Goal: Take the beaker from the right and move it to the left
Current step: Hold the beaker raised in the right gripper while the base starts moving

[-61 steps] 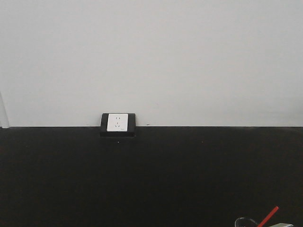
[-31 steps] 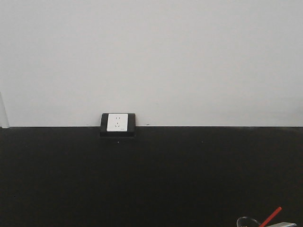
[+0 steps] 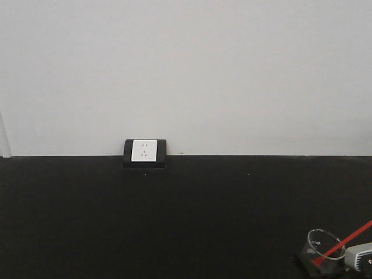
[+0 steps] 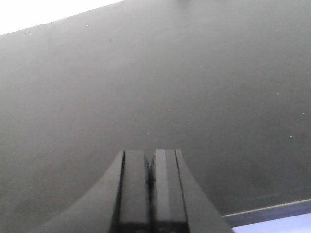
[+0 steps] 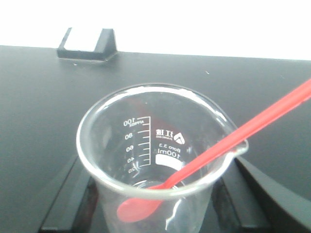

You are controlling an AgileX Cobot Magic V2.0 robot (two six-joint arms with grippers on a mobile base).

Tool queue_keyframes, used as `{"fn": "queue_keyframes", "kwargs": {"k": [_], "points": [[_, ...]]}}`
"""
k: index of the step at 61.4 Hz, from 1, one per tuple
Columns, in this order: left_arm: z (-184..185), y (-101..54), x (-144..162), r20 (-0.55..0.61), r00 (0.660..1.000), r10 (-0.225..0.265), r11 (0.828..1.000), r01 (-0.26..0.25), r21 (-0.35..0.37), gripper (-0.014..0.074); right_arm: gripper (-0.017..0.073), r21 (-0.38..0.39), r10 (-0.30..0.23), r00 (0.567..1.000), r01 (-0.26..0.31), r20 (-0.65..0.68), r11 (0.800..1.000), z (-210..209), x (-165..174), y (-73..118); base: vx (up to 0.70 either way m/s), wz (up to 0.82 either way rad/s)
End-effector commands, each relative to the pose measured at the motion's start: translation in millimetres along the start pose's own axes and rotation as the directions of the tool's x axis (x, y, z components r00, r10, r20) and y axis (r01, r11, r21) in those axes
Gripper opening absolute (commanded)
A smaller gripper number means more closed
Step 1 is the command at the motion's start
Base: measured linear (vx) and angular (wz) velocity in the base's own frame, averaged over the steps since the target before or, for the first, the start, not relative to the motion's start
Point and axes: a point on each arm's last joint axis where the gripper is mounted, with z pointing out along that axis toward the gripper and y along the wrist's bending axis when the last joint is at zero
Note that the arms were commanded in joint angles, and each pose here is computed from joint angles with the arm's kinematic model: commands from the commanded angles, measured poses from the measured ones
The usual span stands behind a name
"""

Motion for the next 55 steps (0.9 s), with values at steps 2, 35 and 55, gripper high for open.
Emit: {"fn": "queue_keyframes", "kwargs": {"k": [2,35,55], "points": [[1.7,-0.5,-1.6,0.065,0.998,0.002,1.0,-0.001,-0.004,-0.0006,-0.0003,0.036,0.016,0.999,-0.017,0.039,0.999,-15.0,-25.9,0.4,0.0,0.0],[1.7,-0.5,-1.6,0.065,0.998,0.002,1.0,-0.001,-0.004,-0.0006,-0.0003,0.228,-0.048,0.998,0.041,0.027,0.973,-105.8,-69.3,9.5,0.0,0.0],[1.7,-0.5,-1.6,0.065,0.998,0.002,1.0,-0.001,-0.004,-0.0006,-0.0003,0.249,-0.079,0.991,0.051,0.104,0.967,-127.3,-78.6,14.2,0.0,0.0]]}}
